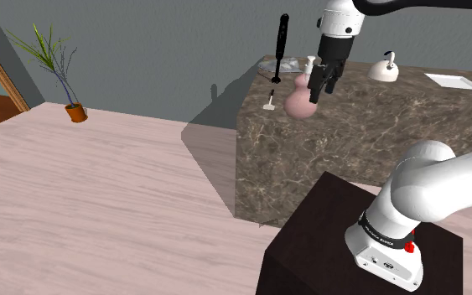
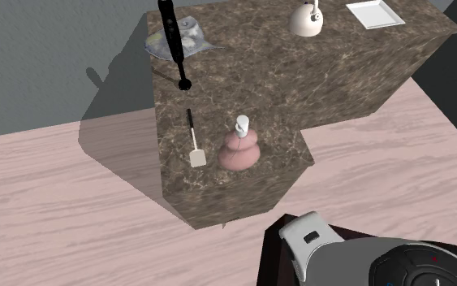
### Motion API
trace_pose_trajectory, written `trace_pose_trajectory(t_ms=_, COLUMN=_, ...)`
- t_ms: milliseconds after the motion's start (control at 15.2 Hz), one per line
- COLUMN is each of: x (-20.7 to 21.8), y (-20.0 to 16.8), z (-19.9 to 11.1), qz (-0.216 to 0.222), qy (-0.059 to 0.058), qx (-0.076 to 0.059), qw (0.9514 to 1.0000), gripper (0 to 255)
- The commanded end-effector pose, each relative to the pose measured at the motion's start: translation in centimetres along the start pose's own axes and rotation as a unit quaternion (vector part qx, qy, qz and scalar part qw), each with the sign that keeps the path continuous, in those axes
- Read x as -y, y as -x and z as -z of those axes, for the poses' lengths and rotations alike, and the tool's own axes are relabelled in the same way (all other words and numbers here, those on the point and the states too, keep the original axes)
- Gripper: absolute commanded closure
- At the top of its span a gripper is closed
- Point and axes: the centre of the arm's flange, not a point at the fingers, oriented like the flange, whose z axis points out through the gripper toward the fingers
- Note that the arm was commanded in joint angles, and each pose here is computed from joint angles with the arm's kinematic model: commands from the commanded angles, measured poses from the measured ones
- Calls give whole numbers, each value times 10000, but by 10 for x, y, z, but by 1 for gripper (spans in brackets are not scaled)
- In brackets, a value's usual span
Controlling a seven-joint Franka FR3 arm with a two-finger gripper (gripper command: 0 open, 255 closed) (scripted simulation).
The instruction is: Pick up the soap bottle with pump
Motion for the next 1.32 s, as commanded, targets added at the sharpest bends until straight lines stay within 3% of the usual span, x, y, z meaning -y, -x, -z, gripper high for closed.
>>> trace_pose_trajectory(t_ms=0, x=0, y=0, z=0, qz=0, qy=0, qx=0, qw=10000, gripper=0)
trace_pose_trajectory(t_ms=594, x=-120, y=-12, z=-26, qz=704, qy=-217, qx=-619, qw=9954, gripper=0)
trace_pose_trajectory(t_ms=1254, x=-249, y=-48, z=-57, qz=1479, qy=-456, qx=-1300, qw=9794, gripper=0)
